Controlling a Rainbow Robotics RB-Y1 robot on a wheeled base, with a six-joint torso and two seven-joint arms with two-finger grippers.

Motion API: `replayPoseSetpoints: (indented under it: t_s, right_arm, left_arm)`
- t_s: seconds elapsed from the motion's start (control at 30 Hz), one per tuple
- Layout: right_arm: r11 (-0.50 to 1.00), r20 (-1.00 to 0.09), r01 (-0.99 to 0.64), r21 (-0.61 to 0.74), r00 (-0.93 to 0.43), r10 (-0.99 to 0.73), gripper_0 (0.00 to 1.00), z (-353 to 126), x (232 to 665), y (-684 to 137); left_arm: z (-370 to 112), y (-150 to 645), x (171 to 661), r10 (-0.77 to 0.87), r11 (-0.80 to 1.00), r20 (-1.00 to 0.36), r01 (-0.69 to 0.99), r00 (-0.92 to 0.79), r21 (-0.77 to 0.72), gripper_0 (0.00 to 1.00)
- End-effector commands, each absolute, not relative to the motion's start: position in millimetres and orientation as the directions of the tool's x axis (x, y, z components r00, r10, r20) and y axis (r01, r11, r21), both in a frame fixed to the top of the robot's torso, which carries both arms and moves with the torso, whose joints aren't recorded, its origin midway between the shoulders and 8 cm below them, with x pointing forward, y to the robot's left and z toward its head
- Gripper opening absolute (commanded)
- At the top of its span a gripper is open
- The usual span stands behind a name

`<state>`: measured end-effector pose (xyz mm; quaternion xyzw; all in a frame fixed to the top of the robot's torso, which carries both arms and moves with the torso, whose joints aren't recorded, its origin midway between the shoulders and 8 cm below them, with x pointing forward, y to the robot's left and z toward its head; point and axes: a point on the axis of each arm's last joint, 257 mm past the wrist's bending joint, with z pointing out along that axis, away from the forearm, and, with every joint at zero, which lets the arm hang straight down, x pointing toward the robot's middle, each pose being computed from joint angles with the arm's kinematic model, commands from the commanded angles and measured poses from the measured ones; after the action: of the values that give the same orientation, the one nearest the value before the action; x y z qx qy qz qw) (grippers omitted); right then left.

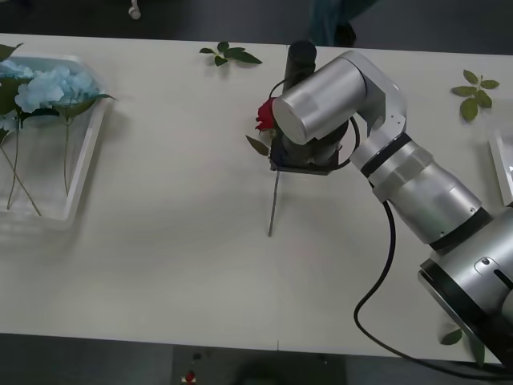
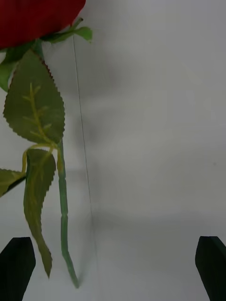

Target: Put the red flowers into the right box and the blue flowers into the left box

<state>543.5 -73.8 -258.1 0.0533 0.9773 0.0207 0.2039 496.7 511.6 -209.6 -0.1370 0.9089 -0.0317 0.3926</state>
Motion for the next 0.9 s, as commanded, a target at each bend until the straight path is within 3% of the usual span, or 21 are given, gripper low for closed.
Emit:
replayPoseSetpoints:
  t_s: [0.03, 0.63, 0.67, 0.73, 0.9]
  right_arm:
    - [0.984, -0.453, 0.137, 0.118, -0.874, 0.176, 1.00, -246, 566, -49]
    - [0.979, -0.505, 0.109, 0.175, -0.843, 0.184, 1.00, -269, 590, -19]
    - [0.979, -0.506, 0.106, 0.172, -0.843, 0.180, 0.95, -269, 590, -19]
    - [0.982, -0.509, 0.100, 0.159, -0.844, 0.168, 0.74, -271, 589, -20]
    - [0.989, -0.514, 0.083, 0.121, -0.847, 0.134, 0.01, -277, 586, -25]
  left_arm:
    - [-206, 497, 518, -0.323, 0.945, -0.725, -0.254, -0.608, -0.208, 0.00]
    - [-227, 522, 538, -0.387, 0.876, -0.779, -0.461, -0.493, -0.143, 0.00]
    - [-228, 523, 538, -0.407, 0.866, -0.775, -0.473, -0.483, -0.160, 0.00]
    - [-231, 523, 537, -0.447, 0.846, -0.765, -0.496, -0.463, -0.193, 0.00]
    - [-236, 520, 538, -0.569, 0.771, -0.726, -0.558, -0.386, -0.307, 0.00]
